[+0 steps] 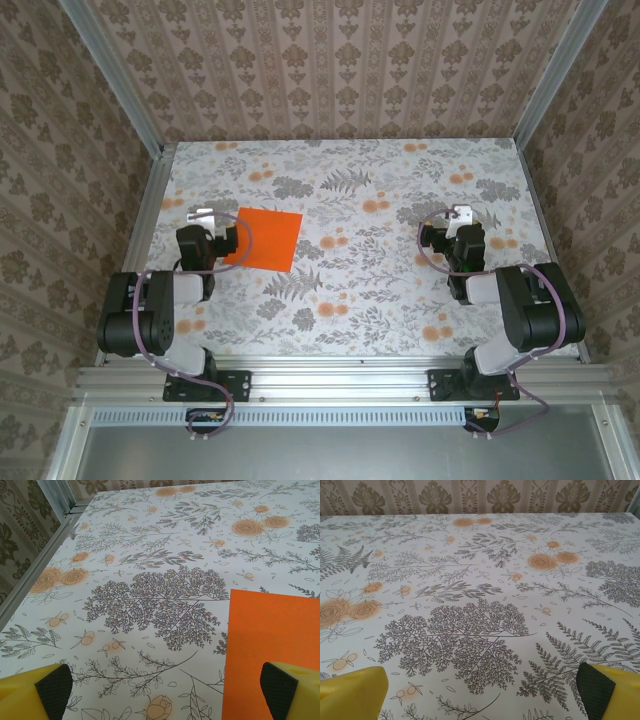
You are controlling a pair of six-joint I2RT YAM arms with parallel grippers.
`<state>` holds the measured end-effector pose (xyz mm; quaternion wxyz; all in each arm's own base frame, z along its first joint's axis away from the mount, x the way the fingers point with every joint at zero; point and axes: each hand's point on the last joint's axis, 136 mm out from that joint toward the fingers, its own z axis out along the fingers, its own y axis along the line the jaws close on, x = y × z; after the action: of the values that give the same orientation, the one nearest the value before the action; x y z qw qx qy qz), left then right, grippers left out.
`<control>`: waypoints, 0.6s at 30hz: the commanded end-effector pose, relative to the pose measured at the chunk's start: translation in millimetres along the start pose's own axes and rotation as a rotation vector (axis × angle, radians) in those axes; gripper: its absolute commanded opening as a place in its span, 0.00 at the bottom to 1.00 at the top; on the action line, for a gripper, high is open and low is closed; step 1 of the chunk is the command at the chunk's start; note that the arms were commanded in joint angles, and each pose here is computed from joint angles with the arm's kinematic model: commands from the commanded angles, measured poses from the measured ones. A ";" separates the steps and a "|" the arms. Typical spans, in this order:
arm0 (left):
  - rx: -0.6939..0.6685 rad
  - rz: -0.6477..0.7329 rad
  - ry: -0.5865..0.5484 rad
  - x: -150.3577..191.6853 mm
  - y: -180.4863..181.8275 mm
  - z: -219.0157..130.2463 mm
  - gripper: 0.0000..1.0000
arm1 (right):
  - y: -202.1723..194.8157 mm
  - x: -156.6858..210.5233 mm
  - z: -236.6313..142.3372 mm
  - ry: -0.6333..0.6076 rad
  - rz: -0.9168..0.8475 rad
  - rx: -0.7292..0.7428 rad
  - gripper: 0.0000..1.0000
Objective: Fold a paper plane with a square sheet of paper (pick it up from the middle)
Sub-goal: Move the square sheet of paper to the center of the table.
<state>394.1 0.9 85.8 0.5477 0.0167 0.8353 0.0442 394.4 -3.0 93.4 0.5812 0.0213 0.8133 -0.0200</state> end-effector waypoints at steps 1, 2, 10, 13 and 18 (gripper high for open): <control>0.001 0.011 -0.019 -7.8 1.8 0.7 1.00 | 8.9 -18.0 -10.7 -0.070 -0.021 -0.040 1.00; 0.004 0.011 -0.019 -8.0 1.4 0.7 1.00 | 9.6 -21.4 -15.0 -0.074 -0.022 -0.044 1.00; 0.003 0.011 -0.019 -7.8 1.5 0.9 1.00 | 19.1 -42.1 -49.0 0.200 0.155 -0.089 1.00; 0.004 0.011 -0.019 -7.7 1.3 0.8 1.00 | 31.4 -40.8 -61.5 0.295 0.238 -0.147 1.00; 0.003 0.011 -0.019 -7.9 1.4 0.8 1.00 | 68.4 -51.3 -66.9 0.384 0.515 -0.329 1.00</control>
<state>394.1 0.9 85.8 0.5477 0.0167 0.8353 0.0442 368.0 38.9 180.3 0.4946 0.0887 0.8509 0.1533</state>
